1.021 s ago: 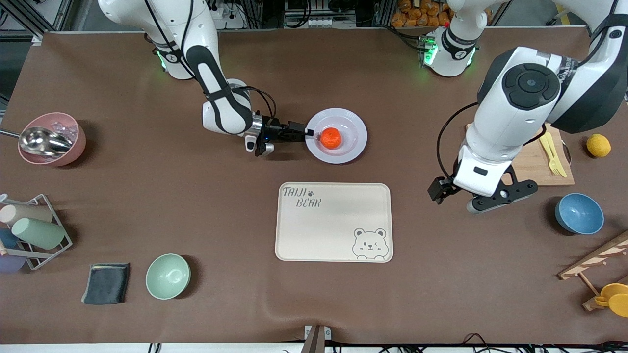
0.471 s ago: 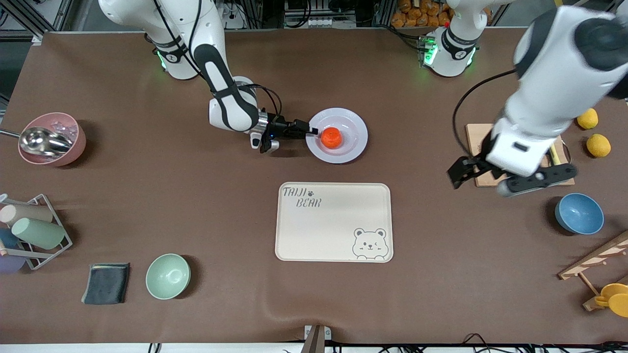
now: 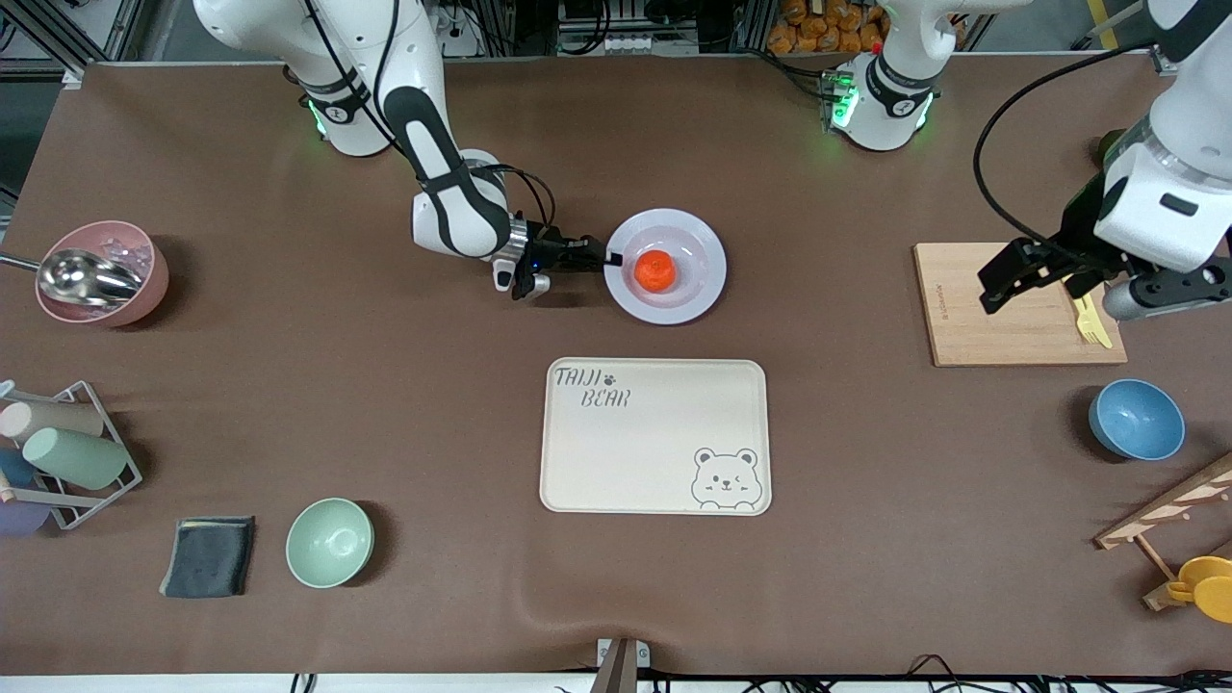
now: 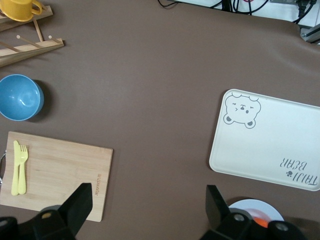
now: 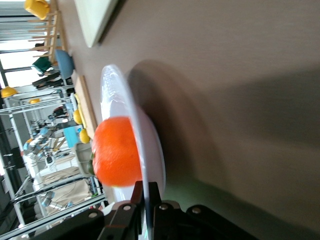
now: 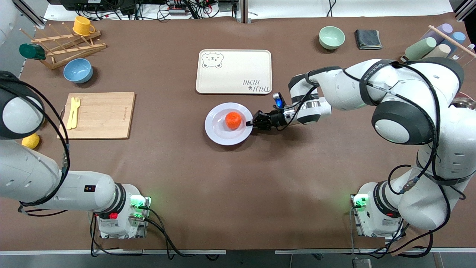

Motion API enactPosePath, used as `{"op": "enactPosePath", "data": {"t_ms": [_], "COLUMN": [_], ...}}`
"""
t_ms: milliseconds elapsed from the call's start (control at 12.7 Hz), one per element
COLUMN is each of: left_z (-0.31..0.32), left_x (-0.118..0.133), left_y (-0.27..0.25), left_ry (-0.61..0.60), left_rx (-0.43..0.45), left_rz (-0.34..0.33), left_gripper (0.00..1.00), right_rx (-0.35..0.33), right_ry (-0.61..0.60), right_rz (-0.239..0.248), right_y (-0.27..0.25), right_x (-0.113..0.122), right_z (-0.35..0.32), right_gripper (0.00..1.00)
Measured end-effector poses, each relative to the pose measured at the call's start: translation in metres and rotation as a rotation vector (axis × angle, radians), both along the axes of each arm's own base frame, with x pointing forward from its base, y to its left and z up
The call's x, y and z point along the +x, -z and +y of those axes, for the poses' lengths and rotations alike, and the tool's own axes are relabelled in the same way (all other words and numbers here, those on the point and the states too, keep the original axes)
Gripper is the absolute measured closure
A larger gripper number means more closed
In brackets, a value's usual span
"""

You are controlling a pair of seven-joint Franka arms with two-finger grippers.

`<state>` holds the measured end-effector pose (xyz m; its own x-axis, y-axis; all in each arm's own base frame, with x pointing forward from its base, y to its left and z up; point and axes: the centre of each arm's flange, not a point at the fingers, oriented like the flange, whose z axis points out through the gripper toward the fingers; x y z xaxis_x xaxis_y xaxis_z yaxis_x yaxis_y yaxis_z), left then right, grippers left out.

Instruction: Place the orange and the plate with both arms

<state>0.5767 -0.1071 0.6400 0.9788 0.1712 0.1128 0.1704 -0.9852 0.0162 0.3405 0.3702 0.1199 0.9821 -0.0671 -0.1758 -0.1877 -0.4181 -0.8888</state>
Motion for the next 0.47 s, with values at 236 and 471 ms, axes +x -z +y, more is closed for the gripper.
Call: {"op": "enactPosePath", "data": {"t_ms": [236, 471], "left_z": [0.016, 0.035], "left_x": [-0.001, -0.001], "left_y": [-0.001, -0.002], "left_ry": [0.008, 0.014], "left_rx": [0.011, 0.020], "left_rz": [0.017, 0.028], "left_gripper": [0.00, 0.00], "right_rx": [0.014, 0.039], "right_ry": [0.027, 0.061], "right_rz": [-0.001, -0.005], "right_y": [-0.003, -0.011], "right_x": [0.004, 0.012], "right_z": [0.003, 0.010], "right_gripper": [0.94, 0.96]}}
